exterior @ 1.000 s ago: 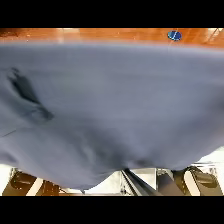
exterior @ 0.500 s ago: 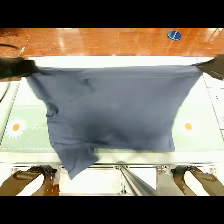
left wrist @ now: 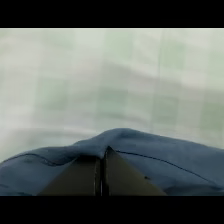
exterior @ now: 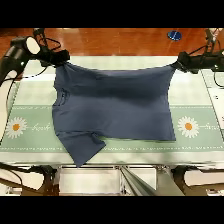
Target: Fold the shirts.
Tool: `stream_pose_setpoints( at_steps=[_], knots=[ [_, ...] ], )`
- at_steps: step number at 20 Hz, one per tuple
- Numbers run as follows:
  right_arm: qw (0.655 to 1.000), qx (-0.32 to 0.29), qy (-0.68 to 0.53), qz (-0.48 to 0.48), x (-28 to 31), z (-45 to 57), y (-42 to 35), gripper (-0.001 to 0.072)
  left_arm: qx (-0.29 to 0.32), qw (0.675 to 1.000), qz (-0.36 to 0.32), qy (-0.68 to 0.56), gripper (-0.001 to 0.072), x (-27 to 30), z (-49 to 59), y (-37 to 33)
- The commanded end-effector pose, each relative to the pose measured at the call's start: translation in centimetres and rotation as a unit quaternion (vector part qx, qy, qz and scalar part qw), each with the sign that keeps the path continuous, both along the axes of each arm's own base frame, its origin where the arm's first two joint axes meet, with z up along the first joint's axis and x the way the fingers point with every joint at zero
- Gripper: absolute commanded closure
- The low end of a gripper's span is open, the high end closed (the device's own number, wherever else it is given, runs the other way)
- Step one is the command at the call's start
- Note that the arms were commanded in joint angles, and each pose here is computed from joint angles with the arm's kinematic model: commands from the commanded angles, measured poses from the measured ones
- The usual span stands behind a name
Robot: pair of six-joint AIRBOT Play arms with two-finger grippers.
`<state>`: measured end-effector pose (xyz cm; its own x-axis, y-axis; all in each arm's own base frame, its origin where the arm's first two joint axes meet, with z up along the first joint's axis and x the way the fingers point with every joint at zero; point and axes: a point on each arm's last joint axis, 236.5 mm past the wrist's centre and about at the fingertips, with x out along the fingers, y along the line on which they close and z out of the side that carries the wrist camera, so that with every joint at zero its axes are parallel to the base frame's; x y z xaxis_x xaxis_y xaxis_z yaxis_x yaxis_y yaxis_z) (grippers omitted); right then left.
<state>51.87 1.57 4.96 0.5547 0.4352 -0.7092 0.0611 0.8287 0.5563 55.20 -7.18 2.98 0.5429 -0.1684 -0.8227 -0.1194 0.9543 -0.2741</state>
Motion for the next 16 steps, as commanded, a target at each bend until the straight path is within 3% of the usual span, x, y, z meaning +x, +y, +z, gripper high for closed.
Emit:
stream_pose_setpoints(
  at_steps=[1,4,6,8,12,15,16],
  knots=[
    [1.000,0.012,0.019,0.010,1.6,-1.3,-0.3,0.0693,-0.025,0.998,-0.007,0.055,0.0688,0.1,-1.6,0.4],
    [0.997,0.017,0.057,0.043,-1.0,-1.4,-0.4,0.0693,0.014,0.987,-0.092,0.131,0.0688,-4.2,-2.7,1.9],
    [0.989,-0.015,0.125,0.082,-4.6,-3.2,-1.3,0.0693,0.020,0.970,-0.135,0.201,0.0688,-7.9,-3.8,2.3],
    [0.972,-0.055,0.204,0.100,-8.3,-6.0,-2.6,0.0693,0.013,0.954,-0.146,0.260,0.0688,-10.9,-5.7,2.0],
    [0.953,-0.036,0.278,0.112,-12.5,-9.9,-1.9,0.0693,0.005,0.926,-0.160,0.342,0.0688,-15.6,-9.6,1.7],
    [0.954,-0.031,0.281,0.099,-12.8,-11.9,-1.3,0.0690,0.001,0.922,-0.154,0.355,0.0685,-16.5,-11.1,1.6],
    [0.954,-0.028,0.286,0.087,-12.8,-12.4,-1.0,0.0601,-0.001,0.925,-0.137,0.354,0.0620,-16.3,-11.2,1.6]
  ],
)
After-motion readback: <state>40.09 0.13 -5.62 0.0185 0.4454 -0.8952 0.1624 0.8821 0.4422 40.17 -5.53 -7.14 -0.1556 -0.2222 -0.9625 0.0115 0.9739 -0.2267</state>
